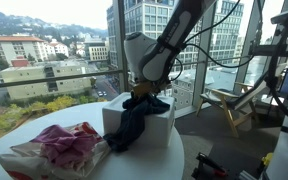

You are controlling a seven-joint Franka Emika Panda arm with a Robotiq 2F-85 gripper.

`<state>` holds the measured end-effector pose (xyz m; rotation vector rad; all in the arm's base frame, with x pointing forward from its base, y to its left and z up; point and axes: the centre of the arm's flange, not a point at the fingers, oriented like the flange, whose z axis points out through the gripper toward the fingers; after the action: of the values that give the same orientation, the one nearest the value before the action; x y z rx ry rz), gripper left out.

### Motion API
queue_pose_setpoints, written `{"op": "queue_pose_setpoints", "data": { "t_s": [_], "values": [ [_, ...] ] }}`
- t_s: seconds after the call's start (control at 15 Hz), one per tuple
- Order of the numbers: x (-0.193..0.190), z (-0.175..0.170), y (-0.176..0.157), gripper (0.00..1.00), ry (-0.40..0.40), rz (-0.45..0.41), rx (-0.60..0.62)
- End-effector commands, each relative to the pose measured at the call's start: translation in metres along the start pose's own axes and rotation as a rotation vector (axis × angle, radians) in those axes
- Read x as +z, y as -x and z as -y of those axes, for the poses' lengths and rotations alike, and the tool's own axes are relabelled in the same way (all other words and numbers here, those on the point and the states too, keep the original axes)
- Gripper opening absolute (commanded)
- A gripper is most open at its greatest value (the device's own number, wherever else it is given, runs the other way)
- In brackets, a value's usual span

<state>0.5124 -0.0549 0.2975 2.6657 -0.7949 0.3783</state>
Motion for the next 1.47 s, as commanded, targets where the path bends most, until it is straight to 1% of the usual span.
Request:
{"op": "queue_pose_setpoints", "data": {
  "t_s": [0.0, 0.07, 0.13, 0.2, 0.27, 0.4, 0.47, 0.6, 0.73, 0.8, 0.93, 1.0, 1.07, 1.27, 1.4],
  "values": [
    [0.011, -0.003, 0.008, 1.00, -0.063, -0.056, 0.011],
    [0.013, -0.003, 0.010, 0.75, -0.079, -0.059, 0.002],
    [0.014, -0.001, 0.012, 0.75, -0.092, -0.053, -0.001],
    [0.014, 0.001, 0.014, 0.68, -0.105, -0.048, -0.005],
    [0.014, 0.002, 0.016, 0.58, -0.111, -0.045, -0.011],
    [0.013, 0.005, 0.019, 0.44, -0.123, -0.039, -0.024],
    [0.011, 0.007, 0.019, 0.35, -0.128, -0.038, -0.032],
    [0.003, 0.011, 0.018, 0.20, -0.145, -0.054, -0.051],
    [-0.009, 0.015, 0.016, 0.07, -0.161, -0.066, -0.073],
    [-0.021, 0.016, 0.013, 0.02, -0.162, -0.082, -0.087],
    [-0.048, 0.014, 0.005, 0.00, -0.151, -0.119, -0.109],
    [-0.067, 0.012, -0.004, 0.03, -0.141, -0.140, -0.120],
    [-0.084, 0.010, -0.012, 0.03, -0.142, -0.162, -0.126],
    [-0.144, 0.000, -0.039, 0.03, -0.094, -0.211, -0.144],
    [-0.188, -0.006, -0.056, 0.03, -0.078, -0.269, -0.160]
  ]
}}
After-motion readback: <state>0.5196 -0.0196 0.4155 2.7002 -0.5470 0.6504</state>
